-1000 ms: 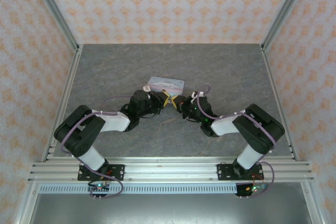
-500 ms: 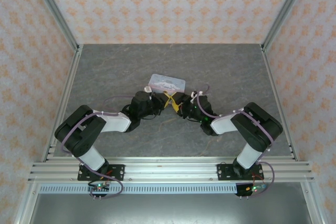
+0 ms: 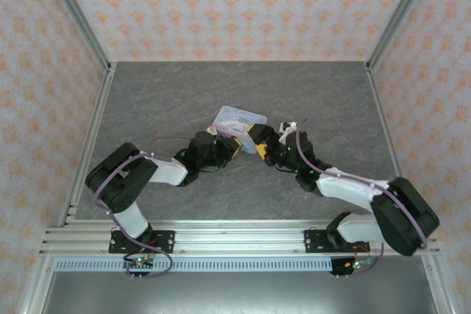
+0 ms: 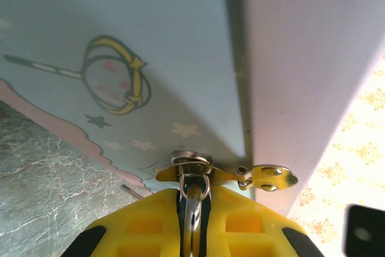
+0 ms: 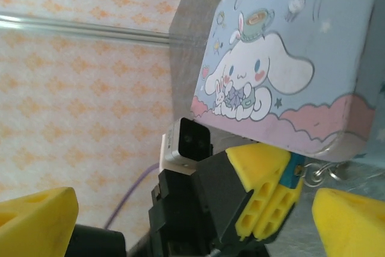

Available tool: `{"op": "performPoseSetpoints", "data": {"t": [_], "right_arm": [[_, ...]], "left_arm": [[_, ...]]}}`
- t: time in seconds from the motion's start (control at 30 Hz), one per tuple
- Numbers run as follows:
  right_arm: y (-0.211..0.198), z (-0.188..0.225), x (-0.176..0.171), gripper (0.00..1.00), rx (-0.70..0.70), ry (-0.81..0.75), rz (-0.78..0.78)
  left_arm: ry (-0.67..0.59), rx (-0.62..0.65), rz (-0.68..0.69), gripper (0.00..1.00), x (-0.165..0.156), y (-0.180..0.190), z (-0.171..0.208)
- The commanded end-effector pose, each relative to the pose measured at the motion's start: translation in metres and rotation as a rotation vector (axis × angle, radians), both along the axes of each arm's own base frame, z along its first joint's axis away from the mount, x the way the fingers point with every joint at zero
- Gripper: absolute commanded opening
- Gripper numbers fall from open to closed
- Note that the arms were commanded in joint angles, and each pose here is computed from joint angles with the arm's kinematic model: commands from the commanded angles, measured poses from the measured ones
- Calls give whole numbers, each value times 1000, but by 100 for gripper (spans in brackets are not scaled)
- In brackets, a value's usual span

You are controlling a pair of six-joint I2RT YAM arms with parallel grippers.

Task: Unlock a padlock with a key

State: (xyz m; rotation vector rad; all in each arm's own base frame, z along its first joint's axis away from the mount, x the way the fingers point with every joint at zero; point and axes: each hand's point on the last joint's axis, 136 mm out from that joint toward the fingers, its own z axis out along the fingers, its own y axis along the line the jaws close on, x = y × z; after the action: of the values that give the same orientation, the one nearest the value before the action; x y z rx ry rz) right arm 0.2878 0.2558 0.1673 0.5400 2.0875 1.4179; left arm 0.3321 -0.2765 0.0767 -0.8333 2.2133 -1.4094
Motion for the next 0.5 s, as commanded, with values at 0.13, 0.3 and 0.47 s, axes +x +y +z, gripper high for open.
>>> {"op": "performPoseSetpoints", "data": {"t": [0.13, 0.3, 0.47], "right_arm": [[-20, -18, -15, 81, -469, -149, 158], [-13, -38, -25, 68, -723, -232, 310], [1, -53, -30, 55, -902, -320, 427]], "left_arm": [[-9, 12, -32, 0, 4, 0, 9], [39, 15, -64, 0, 0, -1, 13], [77, 1, -101, 0, -3, -7, 21]]}}
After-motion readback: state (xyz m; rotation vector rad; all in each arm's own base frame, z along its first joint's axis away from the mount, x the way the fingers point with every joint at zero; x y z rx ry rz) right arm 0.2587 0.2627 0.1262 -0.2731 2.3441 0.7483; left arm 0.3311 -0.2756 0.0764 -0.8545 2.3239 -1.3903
